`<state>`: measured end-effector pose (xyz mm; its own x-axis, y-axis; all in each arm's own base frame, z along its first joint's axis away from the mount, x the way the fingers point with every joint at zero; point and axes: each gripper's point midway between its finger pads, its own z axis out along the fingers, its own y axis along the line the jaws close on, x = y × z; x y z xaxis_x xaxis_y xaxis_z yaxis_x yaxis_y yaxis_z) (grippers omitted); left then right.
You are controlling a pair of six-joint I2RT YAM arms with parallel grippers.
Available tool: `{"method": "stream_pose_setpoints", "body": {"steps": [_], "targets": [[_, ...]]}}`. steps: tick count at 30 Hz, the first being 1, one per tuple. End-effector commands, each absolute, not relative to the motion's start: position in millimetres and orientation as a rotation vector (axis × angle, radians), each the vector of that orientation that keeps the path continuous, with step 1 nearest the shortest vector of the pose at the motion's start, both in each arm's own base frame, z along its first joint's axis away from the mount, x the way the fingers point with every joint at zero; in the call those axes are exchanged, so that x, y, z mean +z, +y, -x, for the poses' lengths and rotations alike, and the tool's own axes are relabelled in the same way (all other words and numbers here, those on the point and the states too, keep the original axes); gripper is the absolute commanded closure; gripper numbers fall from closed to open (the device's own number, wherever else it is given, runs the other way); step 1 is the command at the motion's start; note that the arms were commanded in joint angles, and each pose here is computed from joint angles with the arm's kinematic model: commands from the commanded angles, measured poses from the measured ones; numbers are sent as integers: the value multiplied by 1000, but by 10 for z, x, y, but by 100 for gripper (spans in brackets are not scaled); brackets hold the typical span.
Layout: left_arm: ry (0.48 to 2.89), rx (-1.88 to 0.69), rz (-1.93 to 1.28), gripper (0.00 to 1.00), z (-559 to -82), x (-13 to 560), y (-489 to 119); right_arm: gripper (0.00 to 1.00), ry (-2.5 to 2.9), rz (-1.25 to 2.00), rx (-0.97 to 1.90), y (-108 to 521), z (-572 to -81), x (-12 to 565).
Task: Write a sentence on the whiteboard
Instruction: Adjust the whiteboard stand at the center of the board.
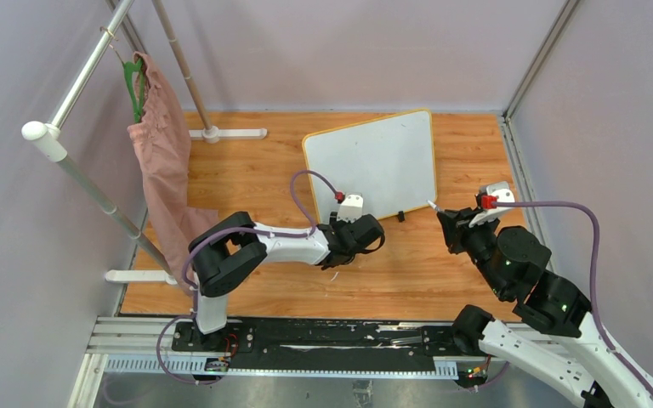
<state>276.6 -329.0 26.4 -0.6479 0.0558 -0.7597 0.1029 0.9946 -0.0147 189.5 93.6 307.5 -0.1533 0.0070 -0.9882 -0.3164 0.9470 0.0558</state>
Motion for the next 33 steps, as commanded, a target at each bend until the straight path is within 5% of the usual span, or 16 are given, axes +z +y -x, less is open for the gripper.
{"method": "stream_pose_setpoints", "body": {"steps": [1, 22, 33], "targets": [[2248, -48, -62, 55, -2831, 272, -3197, 100, 1703, 220, 320, 967, -1891, 3084], [2253, -34, -22, 61, -2785, 253, -2862, 100, 1722, 224, 348, 1043, -1898, 3019], [2252, -208, -136, 32, -2548, 747, -2833, 100, 1710, 253, 366, 1066, -1867, 3098]]}}
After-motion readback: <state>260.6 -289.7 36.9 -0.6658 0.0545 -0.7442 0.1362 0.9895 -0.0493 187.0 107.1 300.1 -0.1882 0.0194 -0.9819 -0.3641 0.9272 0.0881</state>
